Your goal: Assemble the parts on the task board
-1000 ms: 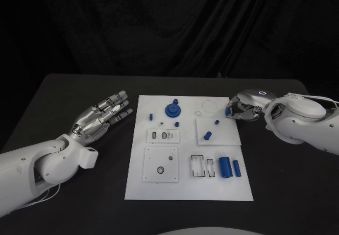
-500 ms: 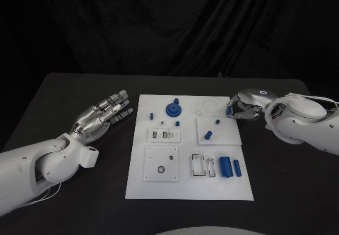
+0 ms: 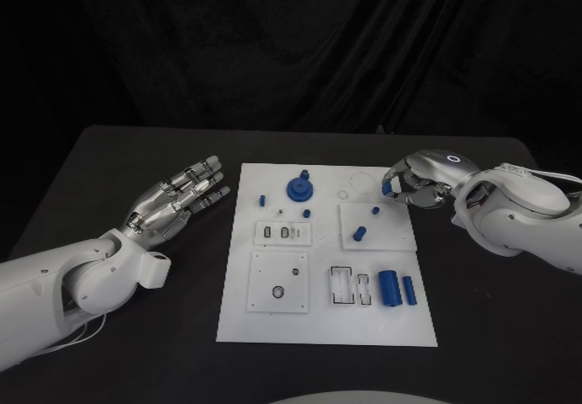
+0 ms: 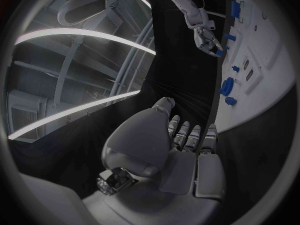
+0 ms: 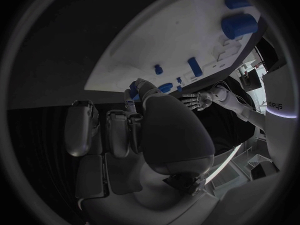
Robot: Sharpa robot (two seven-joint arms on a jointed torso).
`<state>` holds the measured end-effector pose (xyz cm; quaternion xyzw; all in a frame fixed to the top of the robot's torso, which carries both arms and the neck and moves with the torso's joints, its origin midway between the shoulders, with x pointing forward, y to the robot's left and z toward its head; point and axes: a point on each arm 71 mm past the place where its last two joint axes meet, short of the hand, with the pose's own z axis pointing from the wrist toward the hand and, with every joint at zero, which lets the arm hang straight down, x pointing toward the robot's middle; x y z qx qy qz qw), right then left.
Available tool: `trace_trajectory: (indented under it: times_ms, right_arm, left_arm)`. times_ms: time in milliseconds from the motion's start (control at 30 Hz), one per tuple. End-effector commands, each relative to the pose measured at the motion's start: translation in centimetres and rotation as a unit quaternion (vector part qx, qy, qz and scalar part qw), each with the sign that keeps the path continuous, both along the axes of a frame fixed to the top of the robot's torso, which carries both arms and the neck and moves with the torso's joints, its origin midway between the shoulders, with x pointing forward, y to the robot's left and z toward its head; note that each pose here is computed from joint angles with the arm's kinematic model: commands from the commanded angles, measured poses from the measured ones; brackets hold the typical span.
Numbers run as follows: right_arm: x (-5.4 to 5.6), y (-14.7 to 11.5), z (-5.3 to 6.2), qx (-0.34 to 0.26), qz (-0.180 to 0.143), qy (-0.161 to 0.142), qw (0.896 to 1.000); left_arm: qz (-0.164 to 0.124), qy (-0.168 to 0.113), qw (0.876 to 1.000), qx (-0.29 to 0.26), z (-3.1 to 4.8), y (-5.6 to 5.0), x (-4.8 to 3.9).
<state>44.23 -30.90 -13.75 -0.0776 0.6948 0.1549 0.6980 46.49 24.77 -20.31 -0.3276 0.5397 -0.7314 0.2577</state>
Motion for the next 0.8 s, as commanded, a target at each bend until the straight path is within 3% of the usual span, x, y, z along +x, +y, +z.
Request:
trace_trajectory:
  times_ms: [33, 167, 267, 467, 800]
  right_arm:
    - [-0.6, 2.1, 1.5, 0.023, 0.033, -0.032, 0.999]
    - [-1.4, 5.0, 2.2, 0.034, 0.077, -0.035, 0.996]
    - [-1.9, 7.3, 2.1, 0.035, 0.109, -0.024, 0.993]
    - [-2.4, 10.7, 0.4, 0.041, 0.146, 0.001, 0.988]
    - [-2.0, 13.7, -2.4, 0.029, 0.159, 0.002, 0.987]
  left_arm:
    - [-0.002, -0.007, 1.0, -0.012, 0.14, -0.1, -0.1]
    - [-0.004, -0.007, 1.0, -0.012, 0.13, -0.3, -0.09]
    - [-0.005, -0.007, 1.0, -0.013, 0.13, -0.4, -0.08]
    - [-0.006, -0.007, 1.0, -0.013, 0.12, -0.5, -0.05]
    - [-0.008, -0.006, 1.0, -0.013, 0.13, -0.7, -0.13]
